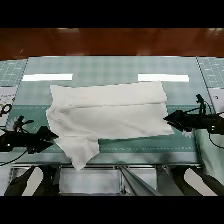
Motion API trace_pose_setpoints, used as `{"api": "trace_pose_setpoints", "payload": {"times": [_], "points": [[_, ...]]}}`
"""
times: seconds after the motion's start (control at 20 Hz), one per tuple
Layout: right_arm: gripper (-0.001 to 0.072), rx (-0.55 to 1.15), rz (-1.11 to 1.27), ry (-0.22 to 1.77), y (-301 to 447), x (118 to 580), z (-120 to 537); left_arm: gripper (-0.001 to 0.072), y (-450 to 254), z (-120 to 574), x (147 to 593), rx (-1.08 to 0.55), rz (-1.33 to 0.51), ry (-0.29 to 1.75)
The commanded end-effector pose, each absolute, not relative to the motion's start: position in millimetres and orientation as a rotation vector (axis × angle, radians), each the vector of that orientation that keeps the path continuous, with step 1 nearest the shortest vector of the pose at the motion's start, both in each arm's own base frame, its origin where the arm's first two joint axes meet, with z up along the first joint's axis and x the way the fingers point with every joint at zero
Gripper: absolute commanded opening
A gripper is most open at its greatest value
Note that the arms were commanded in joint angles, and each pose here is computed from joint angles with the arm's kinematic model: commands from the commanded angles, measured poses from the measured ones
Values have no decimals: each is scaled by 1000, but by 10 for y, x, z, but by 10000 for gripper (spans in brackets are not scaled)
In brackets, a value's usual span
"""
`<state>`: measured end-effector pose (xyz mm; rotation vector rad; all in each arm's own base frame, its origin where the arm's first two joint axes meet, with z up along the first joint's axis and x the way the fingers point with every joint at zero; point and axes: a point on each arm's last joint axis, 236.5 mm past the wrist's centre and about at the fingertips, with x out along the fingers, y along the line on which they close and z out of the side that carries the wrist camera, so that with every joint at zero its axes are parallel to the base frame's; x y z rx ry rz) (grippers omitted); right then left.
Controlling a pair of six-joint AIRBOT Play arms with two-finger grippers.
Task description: Fold the shirts.
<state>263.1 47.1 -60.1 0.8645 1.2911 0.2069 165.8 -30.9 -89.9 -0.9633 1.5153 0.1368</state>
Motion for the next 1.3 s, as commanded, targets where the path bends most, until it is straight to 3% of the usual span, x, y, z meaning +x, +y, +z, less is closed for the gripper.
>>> {"api": "trace_pose_setpoints", "payload": {"times": [0.0, 0.35, 0.4, 0.45, 0.5, 0.85, 1.05, 1.25], "points": [[417, 861, 213, 1287, 479, 2625, -594, 501, -391, -960, 1528, -993, 127, 1611], [417, 873, 208, 1274, 478, 2659, -581, 497, -782, -1168, 1602, -853, 2, 1689], [417, 886, 210, 1268, 490, 2672, -566, 419, -846, -1180, 1690, -854, -10, 1659], [417, 892, 212, 1264, 496, 2681, -556, 184, -874, -1191, 1767, -853, -13, 1629], [417, 891, 214, 1266, 496, 2675, -555, 30, -890, -1191, 1829, -853, -16, 1603], [417, 846, -100, 1505, -157, 2013, -947, 23, -970, -1120, 1795, -820, -105, 1614], [417, 925, -45, 1567, 7, 1989, -1020, 23, -969, -1120, 1797, -820, -105, 1613], [417, 990, 21, 1504, 226, 2308, -1110, 23, -962, -1125, 1813, -820, -101, 1606]]}}
